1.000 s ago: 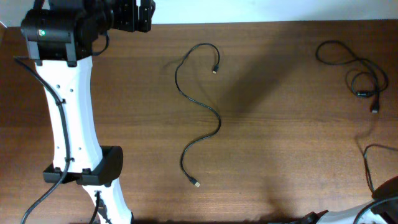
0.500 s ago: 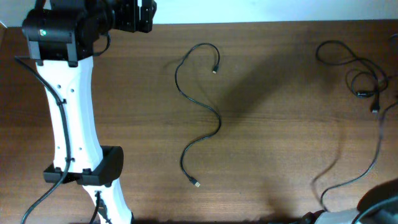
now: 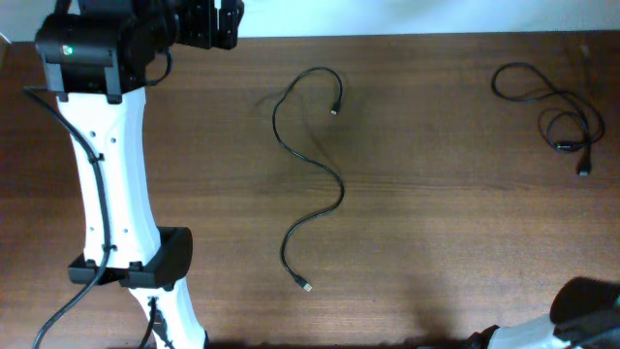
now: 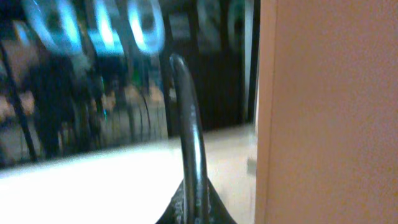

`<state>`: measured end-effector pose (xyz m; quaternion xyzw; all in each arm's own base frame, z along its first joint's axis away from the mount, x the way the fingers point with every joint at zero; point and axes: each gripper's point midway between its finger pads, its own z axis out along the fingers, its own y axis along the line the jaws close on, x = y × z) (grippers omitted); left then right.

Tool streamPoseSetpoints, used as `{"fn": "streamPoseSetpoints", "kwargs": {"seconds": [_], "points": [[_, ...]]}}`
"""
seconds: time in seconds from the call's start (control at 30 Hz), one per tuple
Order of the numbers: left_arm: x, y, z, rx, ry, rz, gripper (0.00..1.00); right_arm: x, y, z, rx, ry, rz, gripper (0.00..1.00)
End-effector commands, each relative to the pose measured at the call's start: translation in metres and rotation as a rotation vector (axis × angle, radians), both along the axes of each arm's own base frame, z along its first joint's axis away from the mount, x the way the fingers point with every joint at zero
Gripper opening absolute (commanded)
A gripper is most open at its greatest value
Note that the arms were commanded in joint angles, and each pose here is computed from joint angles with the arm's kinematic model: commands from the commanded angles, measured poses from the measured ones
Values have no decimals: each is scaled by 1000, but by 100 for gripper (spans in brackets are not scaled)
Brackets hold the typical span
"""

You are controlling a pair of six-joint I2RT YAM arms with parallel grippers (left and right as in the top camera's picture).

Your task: Untangle cables

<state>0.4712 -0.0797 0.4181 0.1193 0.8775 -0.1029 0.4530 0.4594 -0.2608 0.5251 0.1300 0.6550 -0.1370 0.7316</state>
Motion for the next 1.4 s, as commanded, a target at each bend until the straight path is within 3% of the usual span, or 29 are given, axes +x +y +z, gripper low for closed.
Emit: {"fn": "streamPoseSetpoints", "kwargs": {"seconds": [0.0,0.1,0.17,0.3,0.47,0.57,0.63,0.83,0.97,1.1,1.2,1.3,1.37], "points": [[15,-3,-25,17,50,-13,99,26,-26,-108,114,286,-34,4],[18,-3,-30,18,60,-14,99,6,-37,-160,190,471,-75,4],[18,-3,-30,18,60,-13,99,-17,-59,-159,204,484,-127,4],[19,-4,-29,17,53,-14,99,-92,-100,-100,150,389,-281,4],[17,-19,-24,-31,42,-81,100,-156,-68,8,16,215,-355,4],[17,-24,-23,-25,36,-87,99,-191,-69,29,-1,188,-445,4],[17,-24,-24,-7,30,-103,99,-205,-83,10,51,241,-483,4],[16,-24,-25,-6,37,-103,99,-149,-108,-74,199,372,-277,4],[16,-24,-24,-7,33,-103,100,-130,-120,-34,50,231,-265,4],[16,-26,-24,-7,33,-108,98,-103,-87,38,-151,36,-190,4],[18,-32,-21,-7,15,-118,98,-88,-62,56,-191,-12,-140,4],[18,-35,-22,-7,16,-124,98,-67,-84,-1,-108,140,-149,4],[17,-35,-23,2,18,-131,99,-50,-104,-71,-29,321,-129,4]]}}
